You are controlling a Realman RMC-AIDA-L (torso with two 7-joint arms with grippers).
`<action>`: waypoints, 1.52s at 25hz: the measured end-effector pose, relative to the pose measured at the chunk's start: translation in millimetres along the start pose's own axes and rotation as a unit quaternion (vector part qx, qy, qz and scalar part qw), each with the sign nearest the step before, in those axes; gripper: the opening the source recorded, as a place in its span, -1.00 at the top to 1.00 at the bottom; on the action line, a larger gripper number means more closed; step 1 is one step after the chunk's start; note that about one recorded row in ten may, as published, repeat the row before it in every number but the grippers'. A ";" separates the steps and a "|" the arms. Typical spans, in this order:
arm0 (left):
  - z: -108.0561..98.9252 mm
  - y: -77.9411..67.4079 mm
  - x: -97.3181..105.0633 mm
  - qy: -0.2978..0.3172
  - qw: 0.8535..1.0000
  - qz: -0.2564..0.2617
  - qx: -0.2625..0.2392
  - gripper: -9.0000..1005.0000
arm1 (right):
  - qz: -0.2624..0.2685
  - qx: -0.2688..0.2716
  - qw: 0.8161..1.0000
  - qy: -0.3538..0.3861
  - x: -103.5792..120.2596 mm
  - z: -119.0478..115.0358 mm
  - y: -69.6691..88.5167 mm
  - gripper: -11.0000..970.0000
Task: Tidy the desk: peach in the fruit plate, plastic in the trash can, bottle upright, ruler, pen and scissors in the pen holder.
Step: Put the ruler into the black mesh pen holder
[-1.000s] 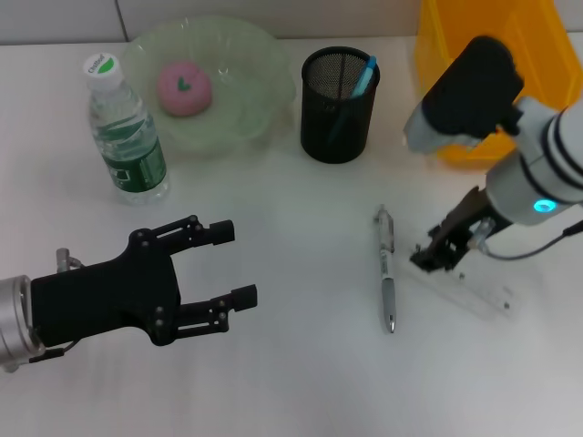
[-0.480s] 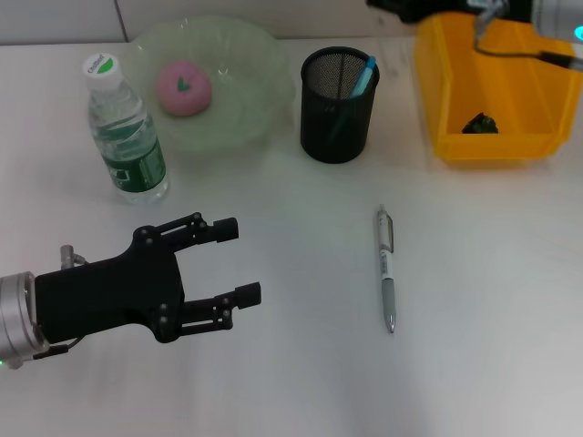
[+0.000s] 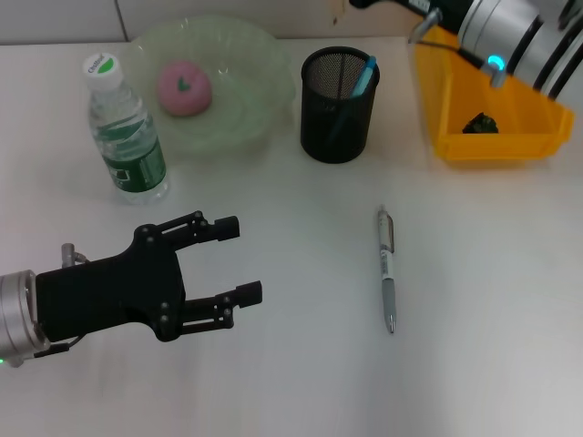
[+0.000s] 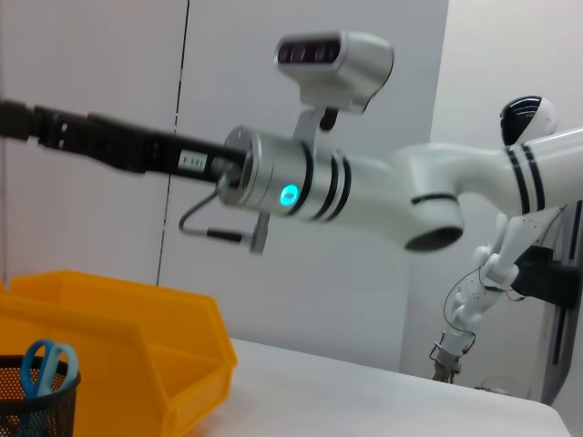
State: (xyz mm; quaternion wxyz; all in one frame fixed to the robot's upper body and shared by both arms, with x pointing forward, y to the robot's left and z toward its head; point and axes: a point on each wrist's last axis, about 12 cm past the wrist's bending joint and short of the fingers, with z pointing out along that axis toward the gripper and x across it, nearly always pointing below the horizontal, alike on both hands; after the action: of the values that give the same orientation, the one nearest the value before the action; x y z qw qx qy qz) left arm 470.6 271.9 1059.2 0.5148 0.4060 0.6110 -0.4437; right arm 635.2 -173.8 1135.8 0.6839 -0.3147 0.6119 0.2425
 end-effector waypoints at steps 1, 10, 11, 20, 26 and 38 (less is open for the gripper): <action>0.0 0.0 0.0 0.000 1.000 0.000 0.000 -0.60 | 0.000 0.000 1.000 0.000 0.0 0.0 0.0 0.17; 0.3 0.1 -0.7 -0.001 1.000 -0.004 0.002 -0.60 | -0.002 0.011 1.000 0.026 25.8 -4.2 6.2 0.17; 0.3 0.1 -0.7 -0.001 1.000 -0.004 0.002 -0.60 | -0.002 0.011 1.000 0.026 25.8 -4.2 6.2 0.17; 0.9 0.7 -1.4 -0.001 1.000 -0.003 0.003 -0.60 | 0.000 0.002 0.999 0.052 34.3 0.0 11.0 0.16; 1.0 0.7 -1.4 -0.001 1.000 -0.003 0.003 -0.60 | -0.024 -0.009 0.998 0.056 35.3 2.0 14.9 0.15; 2.9 0.8 -1.8 -0.002 1.000 -0.002 0.004 -0.60 | -0.034 0.001 0.997 0.075 39.5 2.4 12.4 0.14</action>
State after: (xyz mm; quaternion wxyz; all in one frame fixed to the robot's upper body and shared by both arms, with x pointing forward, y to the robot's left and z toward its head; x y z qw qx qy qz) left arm 472.4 269.3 1060.7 0.5134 0.4058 0.6087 -0.4486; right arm 633.2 -165.7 1095.2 0.6444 -0.3516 0.6508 0.1940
